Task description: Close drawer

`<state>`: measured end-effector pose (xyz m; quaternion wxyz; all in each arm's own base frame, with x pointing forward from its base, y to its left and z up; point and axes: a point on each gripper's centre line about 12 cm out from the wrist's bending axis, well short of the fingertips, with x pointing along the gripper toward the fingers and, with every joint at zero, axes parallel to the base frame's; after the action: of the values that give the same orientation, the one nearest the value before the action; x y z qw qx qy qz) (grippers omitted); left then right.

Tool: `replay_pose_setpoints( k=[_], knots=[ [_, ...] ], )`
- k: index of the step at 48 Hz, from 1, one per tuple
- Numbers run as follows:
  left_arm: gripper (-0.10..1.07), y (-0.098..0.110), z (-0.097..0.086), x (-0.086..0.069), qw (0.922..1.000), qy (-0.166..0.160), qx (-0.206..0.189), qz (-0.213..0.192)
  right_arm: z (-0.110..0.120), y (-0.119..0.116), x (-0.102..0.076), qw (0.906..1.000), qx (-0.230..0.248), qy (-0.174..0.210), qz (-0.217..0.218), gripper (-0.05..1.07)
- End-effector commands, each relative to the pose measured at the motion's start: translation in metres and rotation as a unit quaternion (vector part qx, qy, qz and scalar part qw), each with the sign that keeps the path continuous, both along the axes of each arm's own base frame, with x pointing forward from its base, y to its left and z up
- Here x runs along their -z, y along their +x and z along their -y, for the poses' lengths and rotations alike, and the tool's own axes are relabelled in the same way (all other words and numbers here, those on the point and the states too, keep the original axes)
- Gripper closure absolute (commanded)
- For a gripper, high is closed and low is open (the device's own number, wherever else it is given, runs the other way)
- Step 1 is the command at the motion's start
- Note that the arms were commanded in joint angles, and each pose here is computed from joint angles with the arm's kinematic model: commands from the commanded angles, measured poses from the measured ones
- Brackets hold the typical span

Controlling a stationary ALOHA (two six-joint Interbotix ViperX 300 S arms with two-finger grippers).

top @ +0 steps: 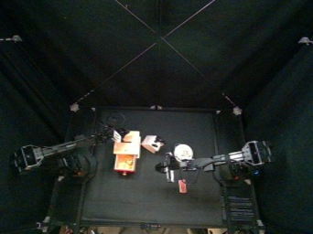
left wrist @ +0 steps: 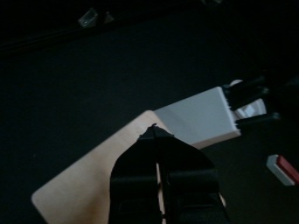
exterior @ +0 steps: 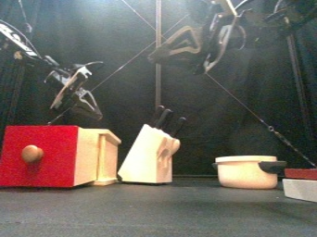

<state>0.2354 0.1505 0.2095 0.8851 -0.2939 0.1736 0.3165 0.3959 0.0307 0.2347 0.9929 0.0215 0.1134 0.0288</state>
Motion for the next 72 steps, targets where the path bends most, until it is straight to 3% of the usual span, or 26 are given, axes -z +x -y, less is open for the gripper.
replay_pose_setpoints(
  k=[1,13,26,44,51,57,72],
  knots=[
    [0.83,0.005,-0.012,0.000,1.0000,0.003,-0.004,0.004,-0.007,0.021,-0.010,0.9998,-0.006,0.003,0.019,1.00],
    [0.84,0.011,-0.039,0.022,0.9988,-0.010,-0.026,-0.041,-0.017,0.055,0.005,0.9999,-0.010,0.006,0.009,1.00],
    [0.84,0.015,-0.044,0.040,0.9958,-0.011,-0.021,-0.088,-0.019,0.083,0.020,0.9998,-0.002,0.021,-0.003,1.00],
    [0.84,0.009,-0.040,0.036,0.9961,0.004,-0.012,-0.087,-0.026,0.118,0.042,0.9984,0.002,0.034,-0.044,1.00],
    [0.84,0.005,-0.035,0.042,0.9954,-0.002,-0.010,-0.096,-0.025,0.127,0.046,0.9972,0.005,0.041,-0.063,1.00],
    [0.84,0.004,-0.034,0.043,0.9955,-0.004,-0.009,-0.094,-0.025,0.128,0.051,0.9948,0.008,0.049,-0.089,1.00],
    [0.84,0.007,-0.031,0.043,0.9956,-0.003,-0.003,-0.094,-0.011,0.130,0.051,0.9916,0.032,0.077,-0.099,1.00]
  ],
)
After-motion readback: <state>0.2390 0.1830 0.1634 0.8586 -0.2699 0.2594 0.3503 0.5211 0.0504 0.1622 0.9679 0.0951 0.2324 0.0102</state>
